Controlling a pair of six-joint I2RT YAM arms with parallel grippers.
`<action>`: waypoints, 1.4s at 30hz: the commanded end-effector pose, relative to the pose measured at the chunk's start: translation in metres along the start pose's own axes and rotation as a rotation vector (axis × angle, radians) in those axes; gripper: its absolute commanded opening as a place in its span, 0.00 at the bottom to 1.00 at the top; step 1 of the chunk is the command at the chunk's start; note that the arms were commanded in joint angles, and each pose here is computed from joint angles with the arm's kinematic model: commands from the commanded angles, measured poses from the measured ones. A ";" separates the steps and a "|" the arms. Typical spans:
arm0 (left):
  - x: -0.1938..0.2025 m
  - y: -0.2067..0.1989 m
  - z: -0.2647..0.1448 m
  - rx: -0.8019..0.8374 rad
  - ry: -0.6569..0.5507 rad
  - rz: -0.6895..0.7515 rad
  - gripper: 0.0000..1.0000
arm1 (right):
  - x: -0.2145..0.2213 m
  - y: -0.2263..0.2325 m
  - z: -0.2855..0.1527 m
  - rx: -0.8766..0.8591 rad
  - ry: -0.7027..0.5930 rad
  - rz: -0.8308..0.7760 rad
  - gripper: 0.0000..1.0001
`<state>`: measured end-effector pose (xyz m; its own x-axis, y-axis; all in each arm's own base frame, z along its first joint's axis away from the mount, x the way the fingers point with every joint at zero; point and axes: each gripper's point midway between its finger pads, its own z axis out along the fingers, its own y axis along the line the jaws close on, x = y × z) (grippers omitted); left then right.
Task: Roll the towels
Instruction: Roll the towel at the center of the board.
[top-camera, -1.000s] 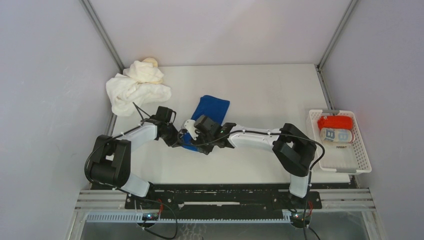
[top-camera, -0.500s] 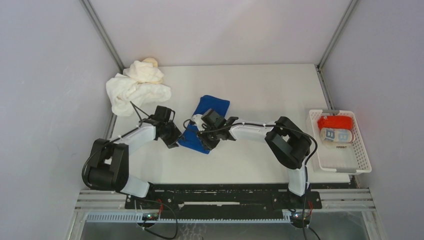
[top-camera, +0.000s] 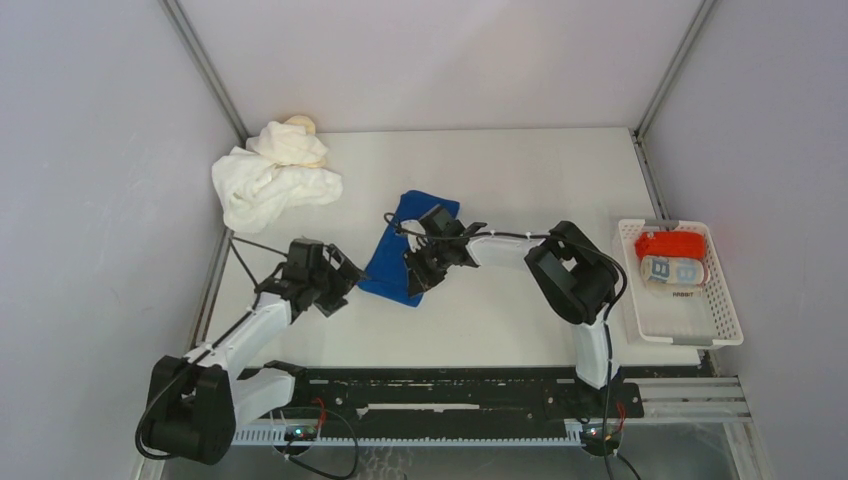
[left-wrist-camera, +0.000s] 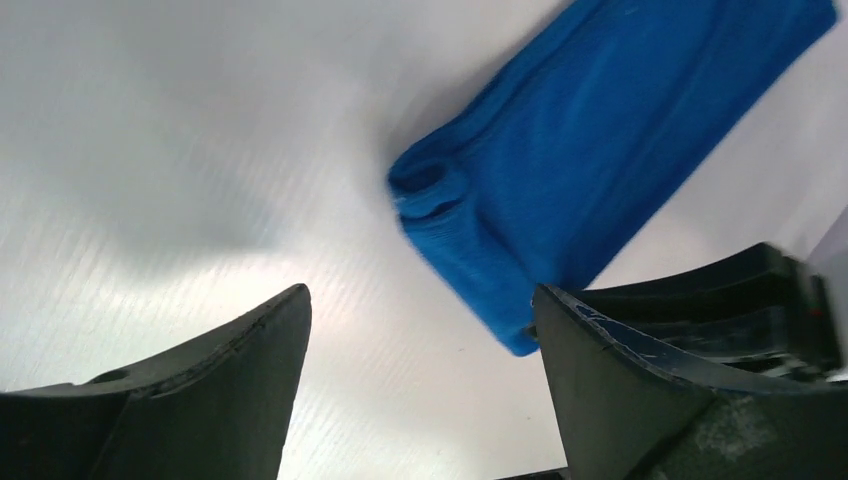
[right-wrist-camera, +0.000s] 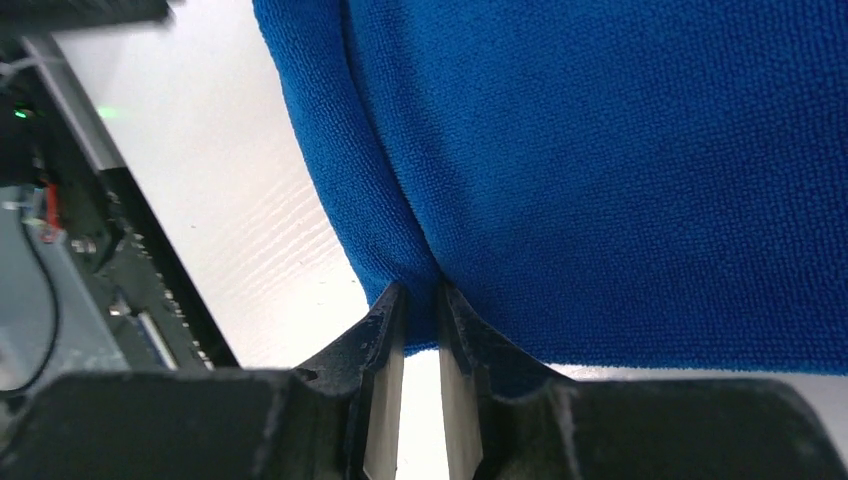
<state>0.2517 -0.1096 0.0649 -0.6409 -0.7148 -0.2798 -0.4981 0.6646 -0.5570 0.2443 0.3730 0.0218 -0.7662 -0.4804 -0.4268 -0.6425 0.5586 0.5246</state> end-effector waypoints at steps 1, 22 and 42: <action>0.012 0.003 0.005 0.069 0.016 -0.074 0.86 | 0.023 -0.020 0.010 -0.010 0.084 0.170 0.18; 0.013 -0.001 0.034 0.153 0.011 -0.195 0.56 | 0.039 -0.032 0.020 -0.103 0.148 0.373 0.16; 0.019 0.019 0.057 -0.011 0.067 -0.184 0.38 | 0.015 -0.015 0.007 -0.096 0.074 0.247 0.21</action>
<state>0.2726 -0.1341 0.0211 -0.5691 -0.8150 -0.1091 -0.5536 0.4779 -0.6820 0.2456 0.3740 0.0205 -0.9182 -0.3522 -0.1815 -0.3511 0.5109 0.7847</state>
